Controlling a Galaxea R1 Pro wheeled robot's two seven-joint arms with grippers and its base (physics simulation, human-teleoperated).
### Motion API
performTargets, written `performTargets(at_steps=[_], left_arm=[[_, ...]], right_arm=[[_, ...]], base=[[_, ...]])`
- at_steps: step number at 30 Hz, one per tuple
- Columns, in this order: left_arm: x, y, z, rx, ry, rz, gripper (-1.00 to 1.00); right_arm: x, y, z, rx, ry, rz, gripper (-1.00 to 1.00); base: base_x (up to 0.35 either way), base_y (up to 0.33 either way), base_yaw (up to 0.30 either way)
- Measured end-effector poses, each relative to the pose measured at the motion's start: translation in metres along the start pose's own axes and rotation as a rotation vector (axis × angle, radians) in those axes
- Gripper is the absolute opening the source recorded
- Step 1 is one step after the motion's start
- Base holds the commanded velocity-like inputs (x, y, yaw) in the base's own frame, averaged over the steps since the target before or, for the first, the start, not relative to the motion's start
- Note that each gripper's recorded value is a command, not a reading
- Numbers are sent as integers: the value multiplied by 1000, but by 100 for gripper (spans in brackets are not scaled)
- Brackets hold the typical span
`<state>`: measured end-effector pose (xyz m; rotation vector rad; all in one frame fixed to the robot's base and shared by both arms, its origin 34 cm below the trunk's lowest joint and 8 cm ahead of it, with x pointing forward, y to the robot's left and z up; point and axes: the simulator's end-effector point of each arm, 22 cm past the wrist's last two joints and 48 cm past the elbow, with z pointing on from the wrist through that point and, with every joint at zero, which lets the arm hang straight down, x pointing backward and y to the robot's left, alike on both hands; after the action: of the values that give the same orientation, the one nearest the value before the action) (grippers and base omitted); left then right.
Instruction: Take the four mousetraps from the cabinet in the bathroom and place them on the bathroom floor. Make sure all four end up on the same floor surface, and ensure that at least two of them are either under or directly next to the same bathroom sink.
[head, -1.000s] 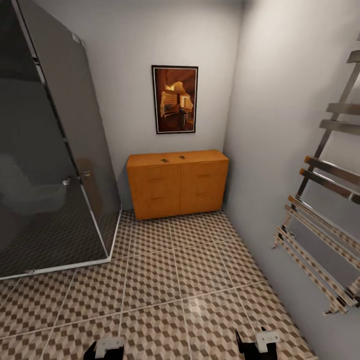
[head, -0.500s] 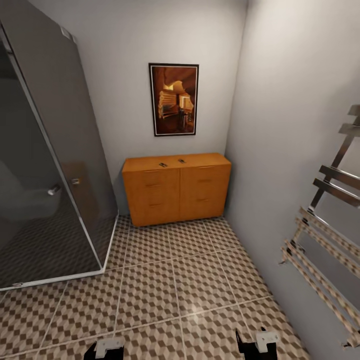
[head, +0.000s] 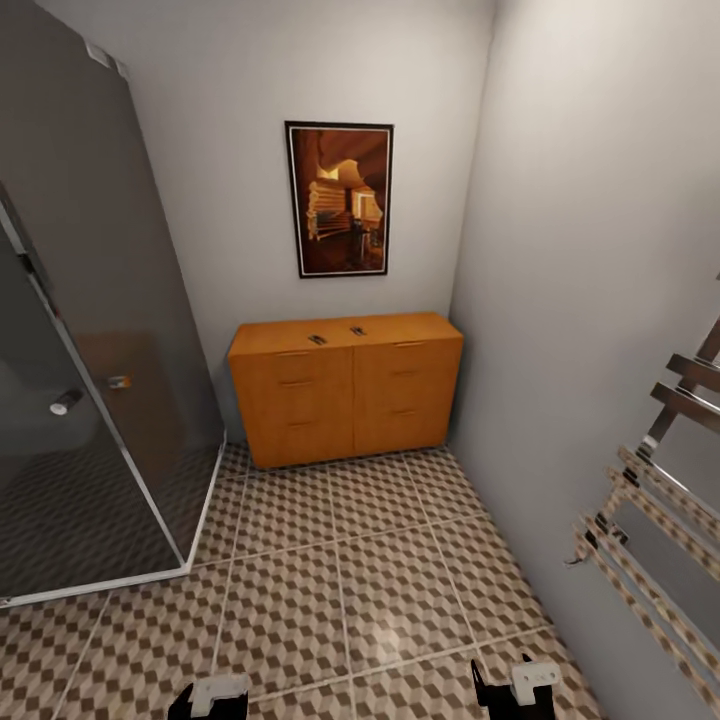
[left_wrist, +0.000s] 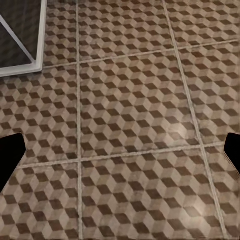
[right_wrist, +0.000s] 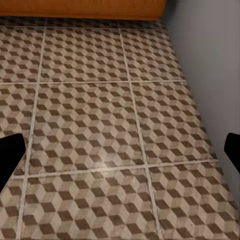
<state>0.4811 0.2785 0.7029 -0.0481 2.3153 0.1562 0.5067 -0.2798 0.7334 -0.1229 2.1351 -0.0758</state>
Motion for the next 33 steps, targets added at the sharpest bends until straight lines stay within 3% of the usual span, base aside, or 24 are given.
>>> performTargets(at_steps=[8, 33], left_arm=[[0, 0, 0, 0, 0, 0, 100], [0, 0, 0, 0, 0, 0, 100]], right_arm=[[0, 0, 0, 0, 0, 0, 100], [0, 0, 0, -1, 0, 0, 100]], base=[[333, -95, 53], [333, -89, 161]])
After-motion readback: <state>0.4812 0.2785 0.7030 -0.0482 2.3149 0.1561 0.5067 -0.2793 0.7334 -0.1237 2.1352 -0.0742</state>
